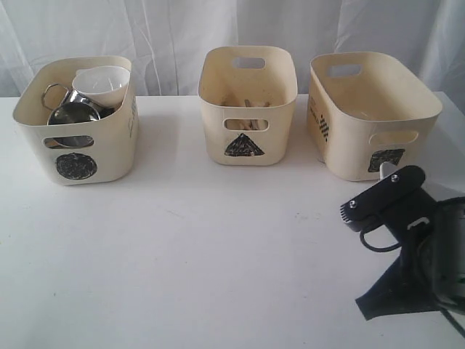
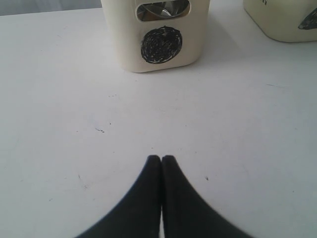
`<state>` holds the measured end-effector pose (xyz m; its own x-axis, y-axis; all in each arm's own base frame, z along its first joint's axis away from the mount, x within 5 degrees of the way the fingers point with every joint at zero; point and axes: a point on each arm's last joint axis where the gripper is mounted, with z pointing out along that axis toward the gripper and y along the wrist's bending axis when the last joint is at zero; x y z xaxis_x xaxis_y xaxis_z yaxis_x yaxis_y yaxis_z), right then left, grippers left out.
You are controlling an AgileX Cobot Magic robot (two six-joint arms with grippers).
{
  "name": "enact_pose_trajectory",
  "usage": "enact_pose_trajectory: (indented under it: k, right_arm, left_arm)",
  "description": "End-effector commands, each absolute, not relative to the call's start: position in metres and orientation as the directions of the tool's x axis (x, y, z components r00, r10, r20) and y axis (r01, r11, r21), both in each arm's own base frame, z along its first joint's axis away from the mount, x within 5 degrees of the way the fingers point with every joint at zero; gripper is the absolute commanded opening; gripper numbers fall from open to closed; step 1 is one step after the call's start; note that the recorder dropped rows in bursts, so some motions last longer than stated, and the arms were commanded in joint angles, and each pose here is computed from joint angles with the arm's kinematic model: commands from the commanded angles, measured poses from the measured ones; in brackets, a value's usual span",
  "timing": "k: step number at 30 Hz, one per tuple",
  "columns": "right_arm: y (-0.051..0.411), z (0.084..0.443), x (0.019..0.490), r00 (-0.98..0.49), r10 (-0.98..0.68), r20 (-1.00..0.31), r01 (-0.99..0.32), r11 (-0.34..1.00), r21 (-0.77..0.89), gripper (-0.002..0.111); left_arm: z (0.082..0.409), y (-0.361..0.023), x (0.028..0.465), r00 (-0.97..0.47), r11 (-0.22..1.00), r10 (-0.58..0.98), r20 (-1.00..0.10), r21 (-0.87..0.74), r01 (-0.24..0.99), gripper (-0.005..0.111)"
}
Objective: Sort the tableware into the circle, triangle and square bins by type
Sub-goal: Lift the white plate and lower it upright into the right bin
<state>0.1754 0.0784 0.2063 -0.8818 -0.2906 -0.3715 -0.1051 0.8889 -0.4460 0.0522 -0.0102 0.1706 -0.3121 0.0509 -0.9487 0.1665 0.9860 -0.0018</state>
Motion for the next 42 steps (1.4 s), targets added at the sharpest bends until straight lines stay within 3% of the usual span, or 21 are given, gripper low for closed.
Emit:
enact_pose_trajectory:
  k: [1,5,10,21,31,42]
  right_arm:
    - [0.068,0.221,0.168,-0.867,-0.281,-0.412,-0.065,0.883,-0.464,0.0]
    - [0.055,0.237,0.166,-0.835,-0.29,-0.469,0.008,0.844,-0.536,0.0]
    - [0.044,0.253,0.158,-0.796,-0.256,-0.549,0.077,0.856,-0.511,0.0]
    - [0.061,0.303,0.184,-0.61,-0.37,-0.701,0.058,0.861,-0.505,0.0]
    - [0.101,0.358,0.246,-0.473,-0.496,-0.728,-0.023,0.833,-0.552,0.0]
    - [0.097,0.358,0.346,-0.487,-0.437,-0.756,-0.03,0.874,-0.486,0.0]
  left_arm:
    - [0.17,-0.01,0.052,-0.314,0.987,0.035,-0.949,-0.018,0.163,0.0]
    - [0.17,-0.01,0.052,-0.314,0.987,0.035,-0.949,-0.018,0.163,0.0]
    - [0.17,-0.01,0.052,-0.314,0.987,0.035,-0.949,-0.018,0.163,0.0]
    - [0.17,-0.01,0.052,-0.314,0.987,0.035,-0.949,-0.018,0.163,0.0]
    - [0.17,-0.01,0.052,-0.314,0.987,0.035,-0.949,-0.018,0.163,0.0]
    - [0.17,-0.01,0.052,-0.314,0.987,0.035,-0.949,-0.018,0.163,0.0]
